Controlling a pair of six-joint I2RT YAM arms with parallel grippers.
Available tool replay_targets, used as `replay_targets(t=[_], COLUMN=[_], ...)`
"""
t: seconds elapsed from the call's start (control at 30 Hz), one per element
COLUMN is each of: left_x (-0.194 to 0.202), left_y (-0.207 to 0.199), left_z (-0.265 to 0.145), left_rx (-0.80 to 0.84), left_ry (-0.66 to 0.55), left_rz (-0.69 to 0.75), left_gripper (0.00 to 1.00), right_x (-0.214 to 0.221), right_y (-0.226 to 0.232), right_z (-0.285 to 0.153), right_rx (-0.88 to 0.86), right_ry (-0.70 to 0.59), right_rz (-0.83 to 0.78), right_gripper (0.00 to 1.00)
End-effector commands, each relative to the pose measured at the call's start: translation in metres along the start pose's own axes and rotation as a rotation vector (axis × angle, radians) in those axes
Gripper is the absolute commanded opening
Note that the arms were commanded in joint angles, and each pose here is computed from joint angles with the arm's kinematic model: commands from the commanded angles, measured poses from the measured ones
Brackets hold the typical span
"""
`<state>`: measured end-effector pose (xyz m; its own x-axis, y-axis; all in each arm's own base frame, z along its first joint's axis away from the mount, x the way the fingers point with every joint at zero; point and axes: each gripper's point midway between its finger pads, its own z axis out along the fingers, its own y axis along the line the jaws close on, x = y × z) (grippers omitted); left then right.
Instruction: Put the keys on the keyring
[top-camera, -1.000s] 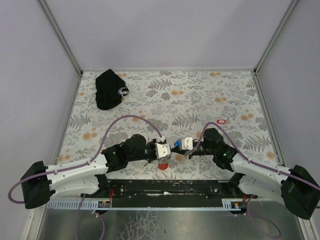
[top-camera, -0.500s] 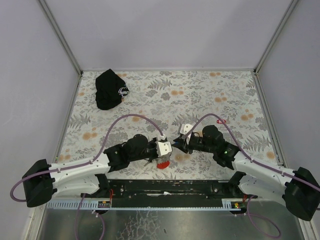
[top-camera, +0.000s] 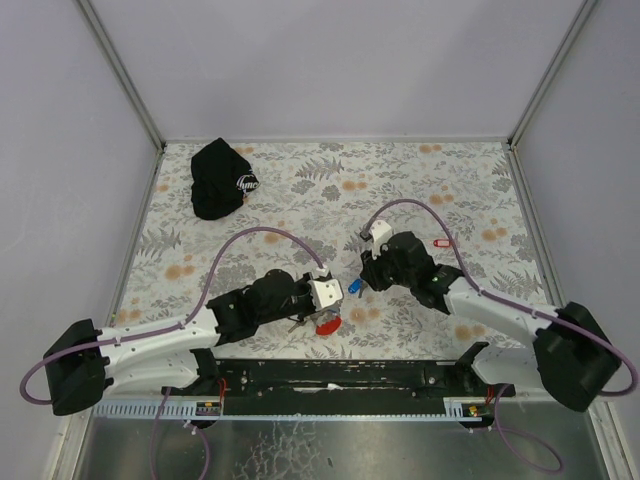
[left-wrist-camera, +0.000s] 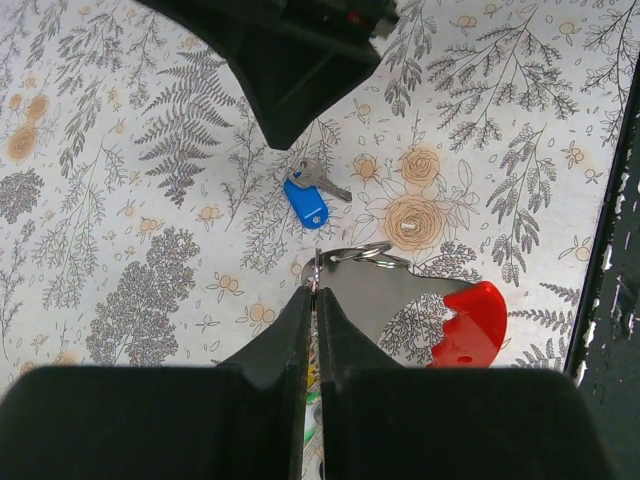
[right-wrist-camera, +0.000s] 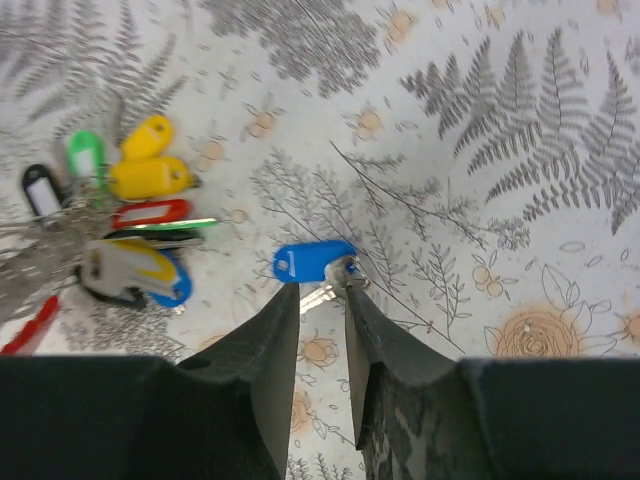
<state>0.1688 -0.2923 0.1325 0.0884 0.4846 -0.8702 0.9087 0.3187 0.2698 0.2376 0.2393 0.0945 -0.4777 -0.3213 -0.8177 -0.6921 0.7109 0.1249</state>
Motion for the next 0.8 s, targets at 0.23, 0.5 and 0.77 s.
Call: replay_targets(t=[0.23,0.5,0.77], left_x=[-0.016,-0.015,-0.014], left_y=[0.008,0.007,0.006], left_z=[-0.001,0.0,0.002], left_rx=[-0.046,-0.043,-0.038], left_ry=[-0.076,-0.072,-0.066], left_rz=[-0.014,-0.014,-0.016], left_gripper=[0.0,0.0,0.0], right_x=[-0.004,0.01,0.025], right_y=[-0.031,-0.035,-0.03], right_z=[0.039,0.053,0.051], right_rx=[0.119,0.125,0.106], right_ry=[0.081,0.175,0.262], right_rz=[0.115,0.141,0.161], right_gripper=[0.26,0.25,0.25])
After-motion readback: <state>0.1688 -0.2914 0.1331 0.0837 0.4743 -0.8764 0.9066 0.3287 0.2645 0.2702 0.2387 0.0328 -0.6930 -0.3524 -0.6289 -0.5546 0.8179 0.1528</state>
